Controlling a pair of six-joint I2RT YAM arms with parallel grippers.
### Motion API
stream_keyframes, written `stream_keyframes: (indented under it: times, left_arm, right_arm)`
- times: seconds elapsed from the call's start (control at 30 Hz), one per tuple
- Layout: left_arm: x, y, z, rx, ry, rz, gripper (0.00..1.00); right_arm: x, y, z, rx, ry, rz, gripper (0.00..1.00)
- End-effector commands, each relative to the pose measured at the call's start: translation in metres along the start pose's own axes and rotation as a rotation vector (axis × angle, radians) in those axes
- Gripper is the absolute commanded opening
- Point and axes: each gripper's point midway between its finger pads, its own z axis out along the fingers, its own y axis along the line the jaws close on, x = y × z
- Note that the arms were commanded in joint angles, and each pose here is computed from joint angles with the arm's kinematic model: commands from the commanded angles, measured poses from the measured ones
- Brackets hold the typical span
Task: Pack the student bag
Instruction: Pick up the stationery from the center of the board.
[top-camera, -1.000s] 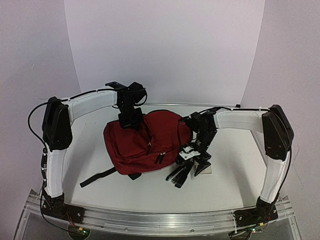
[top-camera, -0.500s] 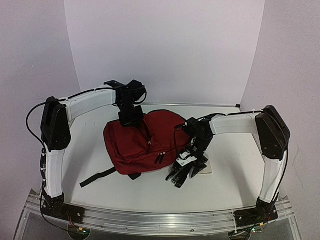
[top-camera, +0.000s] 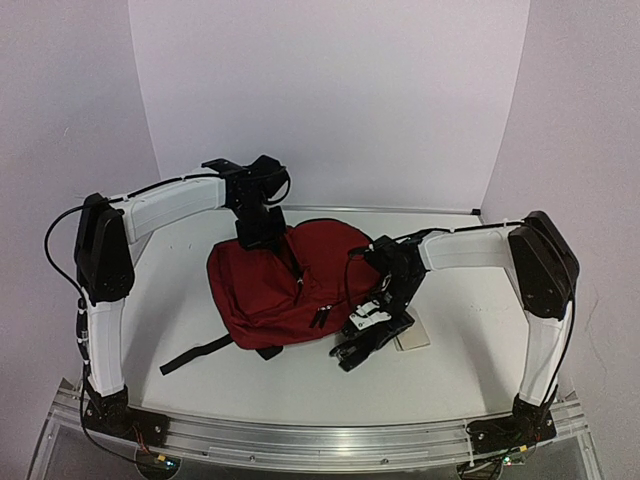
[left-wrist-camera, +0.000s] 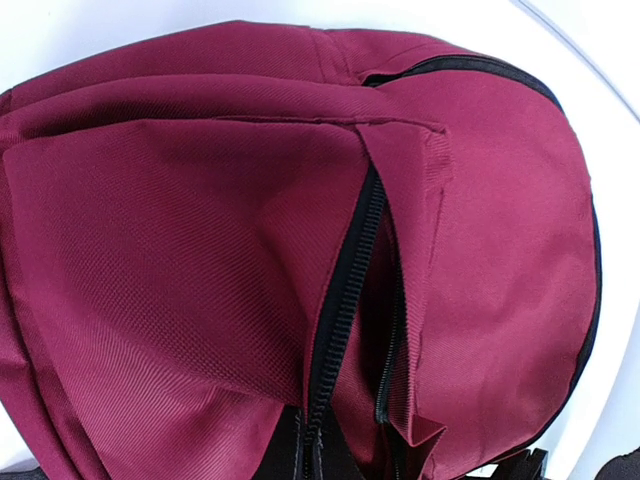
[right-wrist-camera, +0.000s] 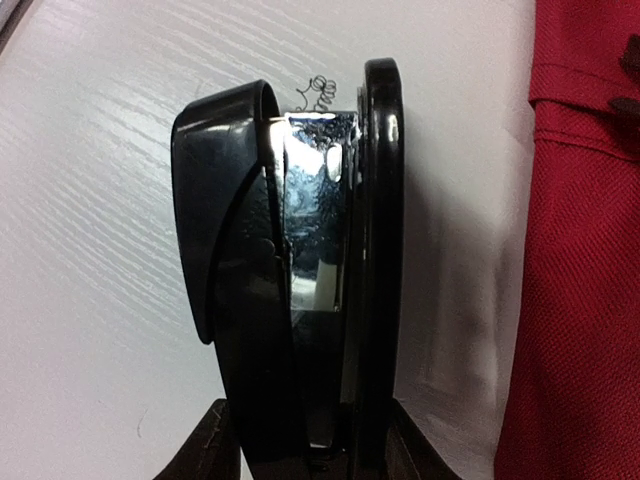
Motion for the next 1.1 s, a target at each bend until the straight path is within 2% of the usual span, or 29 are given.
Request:
stream_keyframes:
  times: [0.0,0.2,0.4,0.47,0.73,1.07]
  left_arm:
    - [-0.011,-0.009,-0.033,0.07,-0.052,0.016,0.0]
    - [-0.011,-0.01,-0.033,0.08,-0.058,0.028,0.0]
    - [-0.012,-0.014,-0.033,0.101,-0.062,0.032,0.0]
    - [-0.014,-0.016,-0.033,0.108,-0.067,0.029,0.0]
    - [-0.016,-0.019,-0.035,0.124,-0.079,0.033,0.0]
    - [-0.018,-0.026,-0.04,0.182,-0.1,0.039,0.0]
  right_arm:
    - [-0.025,-0.022,-0.039,0.098,-0.07,0.098,0.23]
    - [-0.058,-0.035,-0.094,0.164,-0.232,0.232,0.16]
    - [-0.061,-0.084,-0.143,0.253,-0.344,0.551,0.01]
    - [-0.058,-0.103,-0.153,0.279,-0.364,0.661,0.0]
    - [-0.054,-0.152,-0.156,0.332,-0.398,0.928,0.0]
    - [-0.08,-0.168,-0.117,0.284,-0.374,0.981,0.0]
